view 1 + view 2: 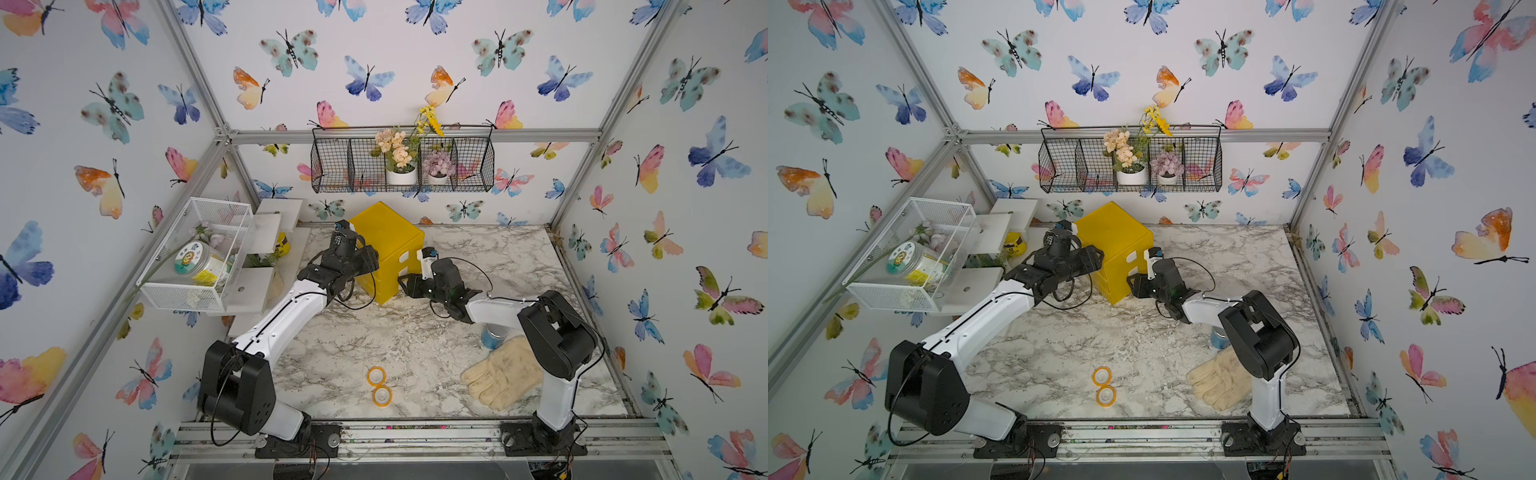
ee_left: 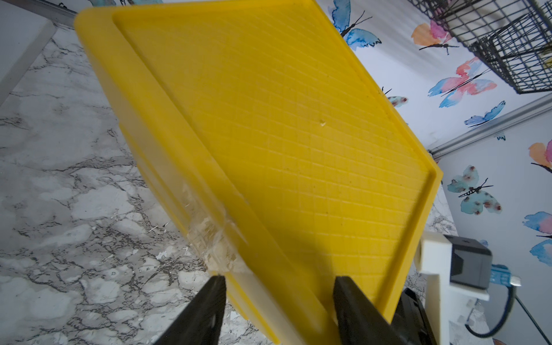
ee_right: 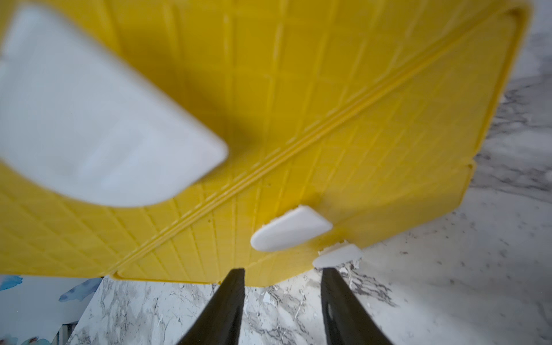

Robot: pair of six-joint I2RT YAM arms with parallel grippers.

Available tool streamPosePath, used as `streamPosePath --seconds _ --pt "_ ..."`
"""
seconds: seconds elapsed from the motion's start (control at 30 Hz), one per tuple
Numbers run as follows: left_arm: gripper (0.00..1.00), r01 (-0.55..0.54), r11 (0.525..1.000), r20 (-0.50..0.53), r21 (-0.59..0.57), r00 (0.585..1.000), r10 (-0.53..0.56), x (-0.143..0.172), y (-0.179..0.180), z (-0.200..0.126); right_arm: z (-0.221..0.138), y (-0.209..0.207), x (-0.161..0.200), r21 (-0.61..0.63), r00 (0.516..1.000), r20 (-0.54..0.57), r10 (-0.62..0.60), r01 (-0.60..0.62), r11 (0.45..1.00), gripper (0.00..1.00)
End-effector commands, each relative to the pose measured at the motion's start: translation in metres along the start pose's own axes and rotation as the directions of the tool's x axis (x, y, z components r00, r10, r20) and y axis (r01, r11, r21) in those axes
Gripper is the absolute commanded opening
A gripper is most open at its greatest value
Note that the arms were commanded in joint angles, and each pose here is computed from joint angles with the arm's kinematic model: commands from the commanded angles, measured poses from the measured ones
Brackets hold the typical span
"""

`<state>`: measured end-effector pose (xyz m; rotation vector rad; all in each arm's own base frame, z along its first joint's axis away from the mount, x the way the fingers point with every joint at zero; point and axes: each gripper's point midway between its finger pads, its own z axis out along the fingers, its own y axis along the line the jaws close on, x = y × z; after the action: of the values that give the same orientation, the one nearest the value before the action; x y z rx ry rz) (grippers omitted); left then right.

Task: Place the transparent tape into the drawer according to color
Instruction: Close the drawer in the storage box.

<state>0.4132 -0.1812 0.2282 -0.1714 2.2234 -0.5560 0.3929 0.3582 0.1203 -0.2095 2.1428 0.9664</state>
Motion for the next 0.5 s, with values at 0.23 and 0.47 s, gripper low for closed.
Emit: streamPosePath --seconds 0.23,0.47 --pt "0.66 -0.041 0.995 -0.190 -0.094 0.981 0.022 0.054 0.033 0.005 0.010 -0.009 0.012 0.000 0.933 -0.047 0.356 -0.357 0.934 0.50" --pt "0.66 -0.044 0.995 -0.192 -0.091 0.981 0.026 0.055 0.033 0.005 0.021 -0.028 0.020 0.016 0.884 -0.040 0.466 -0.466 0.885 0.51"
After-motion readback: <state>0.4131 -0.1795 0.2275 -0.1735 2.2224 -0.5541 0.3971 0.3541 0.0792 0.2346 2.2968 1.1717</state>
